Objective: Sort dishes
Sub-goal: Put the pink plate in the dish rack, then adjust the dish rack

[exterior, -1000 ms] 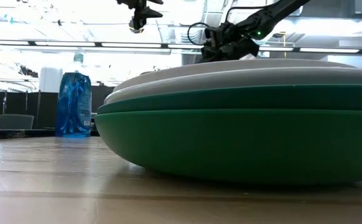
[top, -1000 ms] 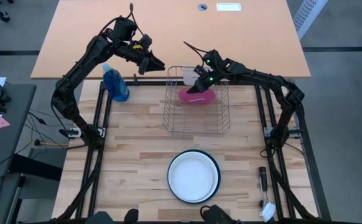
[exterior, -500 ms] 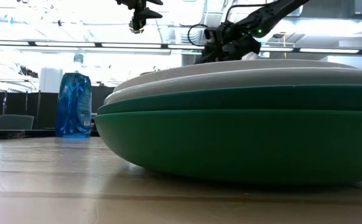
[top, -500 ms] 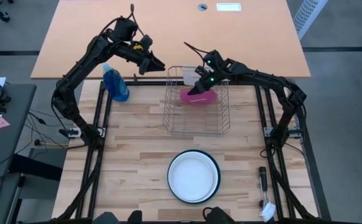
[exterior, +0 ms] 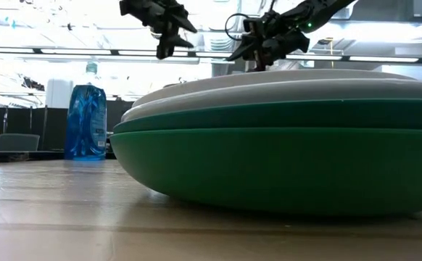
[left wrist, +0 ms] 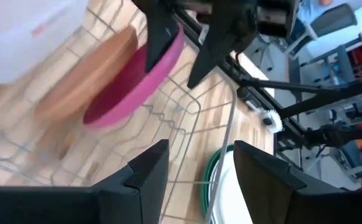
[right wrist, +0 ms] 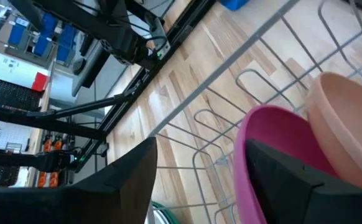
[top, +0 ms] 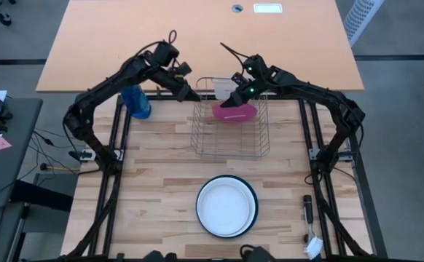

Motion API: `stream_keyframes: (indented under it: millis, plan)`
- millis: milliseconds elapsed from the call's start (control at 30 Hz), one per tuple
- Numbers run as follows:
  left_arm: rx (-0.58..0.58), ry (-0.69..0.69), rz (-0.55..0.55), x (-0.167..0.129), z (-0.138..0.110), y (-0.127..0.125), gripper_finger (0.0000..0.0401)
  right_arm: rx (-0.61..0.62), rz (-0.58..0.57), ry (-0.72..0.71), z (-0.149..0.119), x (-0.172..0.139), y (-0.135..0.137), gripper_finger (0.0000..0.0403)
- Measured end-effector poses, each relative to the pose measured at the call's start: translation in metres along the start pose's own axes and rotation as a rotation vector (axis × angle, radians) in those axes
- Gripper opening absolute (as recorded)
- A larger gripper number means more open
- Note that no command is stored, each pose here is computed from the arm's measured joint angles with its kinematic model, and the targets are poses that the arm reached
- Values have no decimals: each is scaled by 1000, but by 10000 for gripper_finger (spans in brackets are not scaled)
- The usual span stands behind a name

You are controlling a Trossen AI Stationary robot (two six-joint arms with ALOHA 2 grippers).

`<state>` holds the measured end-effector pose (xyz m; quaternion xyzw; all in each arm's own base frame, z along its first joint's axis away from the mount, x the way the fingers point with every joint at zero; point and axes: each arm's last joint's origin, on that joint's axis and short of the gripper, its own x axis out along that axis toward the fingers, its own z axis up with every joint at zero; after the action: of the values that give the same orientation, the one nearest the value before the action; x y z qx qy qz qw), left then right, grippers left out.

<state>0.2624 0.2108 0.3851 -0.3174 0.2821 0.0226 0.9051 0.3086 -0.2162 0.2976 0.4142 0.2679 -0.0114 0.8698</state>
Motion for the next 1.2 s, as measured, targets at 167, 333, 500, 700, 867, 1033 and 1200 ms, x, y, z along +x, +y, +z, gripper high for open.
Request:
stream_keyframes:
  millis: [167,333,500,700,867,1033,1200]
  plan:
    - [7,18,21,13,-5,-4,174,-34,-16,-7,0,2,-1,246]
    - [6,28,25,19,-7,-12,174,-89,-84,-29,1,4,-1,247]
    - [23,45,14,26,-9,-21,174,-189,-135,-61,11,-4,11,247]
    - [33,53,74,30,-11,-25,174,-255,-278,-61,20,-17,28,246]
    - [-82,34,209,28,-12,-19,174,-138,-476,54,17,-44,30,242]
    - [-75,14,288,29,-13,-14,173,14,-665,199,0,-59,15,224]
    - [-194,72,374,34,-27,3,173,152,-723,307,-18,-60,-5,198]
